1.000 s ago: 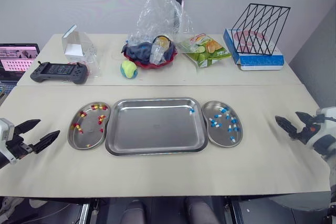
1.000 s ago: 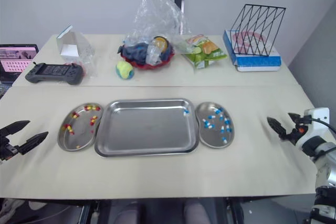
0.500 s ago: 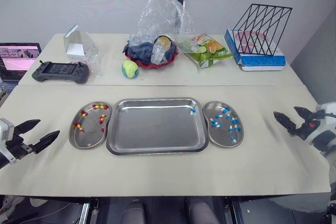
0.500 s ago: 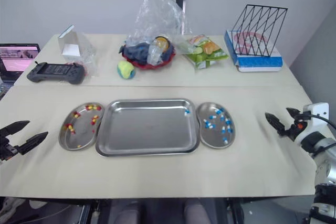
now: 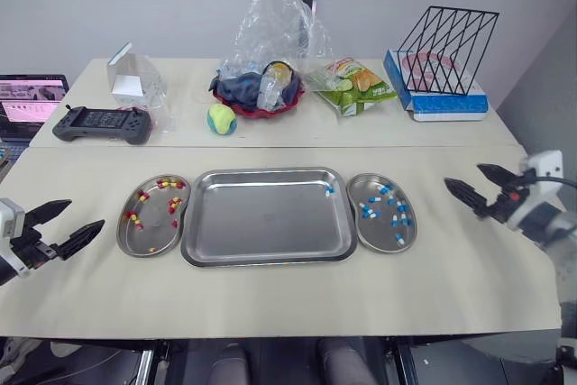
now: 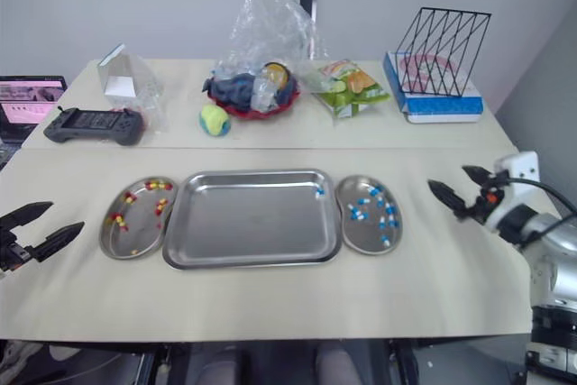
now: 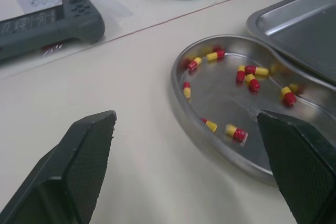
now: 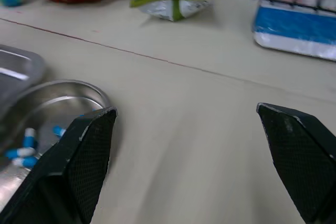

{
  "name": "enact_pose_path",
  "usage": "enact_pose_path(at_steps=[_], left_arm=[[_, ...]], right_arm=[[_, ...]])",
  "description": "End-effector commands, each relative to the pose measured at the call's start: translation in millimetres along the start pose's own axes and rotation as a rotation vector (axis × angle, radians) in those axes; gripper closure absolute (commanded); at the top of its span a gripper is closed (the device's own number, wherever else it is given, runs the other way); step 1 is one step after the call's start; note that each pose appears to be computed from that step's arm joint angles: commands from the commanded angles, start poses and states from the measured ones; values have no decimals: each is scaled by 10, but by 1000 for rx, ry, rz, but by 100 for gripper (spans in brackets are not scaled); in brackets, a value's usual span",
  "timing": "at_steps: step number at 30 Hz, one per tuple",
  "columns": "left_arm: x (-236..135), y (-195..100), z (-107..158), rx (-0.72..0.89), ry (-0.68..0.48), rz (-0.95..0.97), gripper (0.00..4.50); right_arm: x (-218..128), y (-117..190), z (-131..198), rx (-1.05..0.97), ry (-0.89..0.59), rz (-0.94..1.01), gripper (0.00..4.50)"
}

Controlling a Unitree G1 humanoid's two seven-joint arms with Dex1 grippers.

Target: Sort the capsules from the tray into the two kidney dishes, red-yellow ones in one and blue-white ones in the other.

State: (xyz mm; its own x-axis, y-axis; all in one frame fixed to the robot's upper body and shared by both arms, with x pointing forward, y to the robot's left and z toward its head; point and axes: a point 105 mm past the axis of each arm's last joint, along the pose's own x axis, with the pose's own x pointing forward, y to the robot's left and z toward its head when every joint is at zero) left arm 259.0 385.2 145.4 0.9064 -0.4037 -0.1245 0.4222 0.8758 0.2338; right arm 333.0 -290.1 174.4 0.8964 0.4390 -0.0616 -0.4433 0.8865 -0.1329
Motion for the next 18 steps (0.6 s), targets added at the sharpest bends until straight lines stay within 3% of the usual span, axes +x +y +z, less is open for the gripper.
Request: enact_pose_path(at_steps=[1, 3, 9, 14, 18], left_arm=[[10, -63, 111, 19, -38, -34, 0], [18, -105, 109, 16, -33, -54, 0], [-4, -139, 121, 18, -35, -58, 0], [-16, -162, 125, -4, -39, -69, 0], [-35, -176, 123, -2, -32, -71, 0]], right_arm=[[298, 478, 214, -94, 7, 136, 1], [439, 742, 274, -54, 7, 205, 1], [701, 1293, 272, -223, 100, 331, 1], [937, 1387, 229, -330, 184, 205, 1], [1090, 1509, 188, -234, 264, 133, 1]])
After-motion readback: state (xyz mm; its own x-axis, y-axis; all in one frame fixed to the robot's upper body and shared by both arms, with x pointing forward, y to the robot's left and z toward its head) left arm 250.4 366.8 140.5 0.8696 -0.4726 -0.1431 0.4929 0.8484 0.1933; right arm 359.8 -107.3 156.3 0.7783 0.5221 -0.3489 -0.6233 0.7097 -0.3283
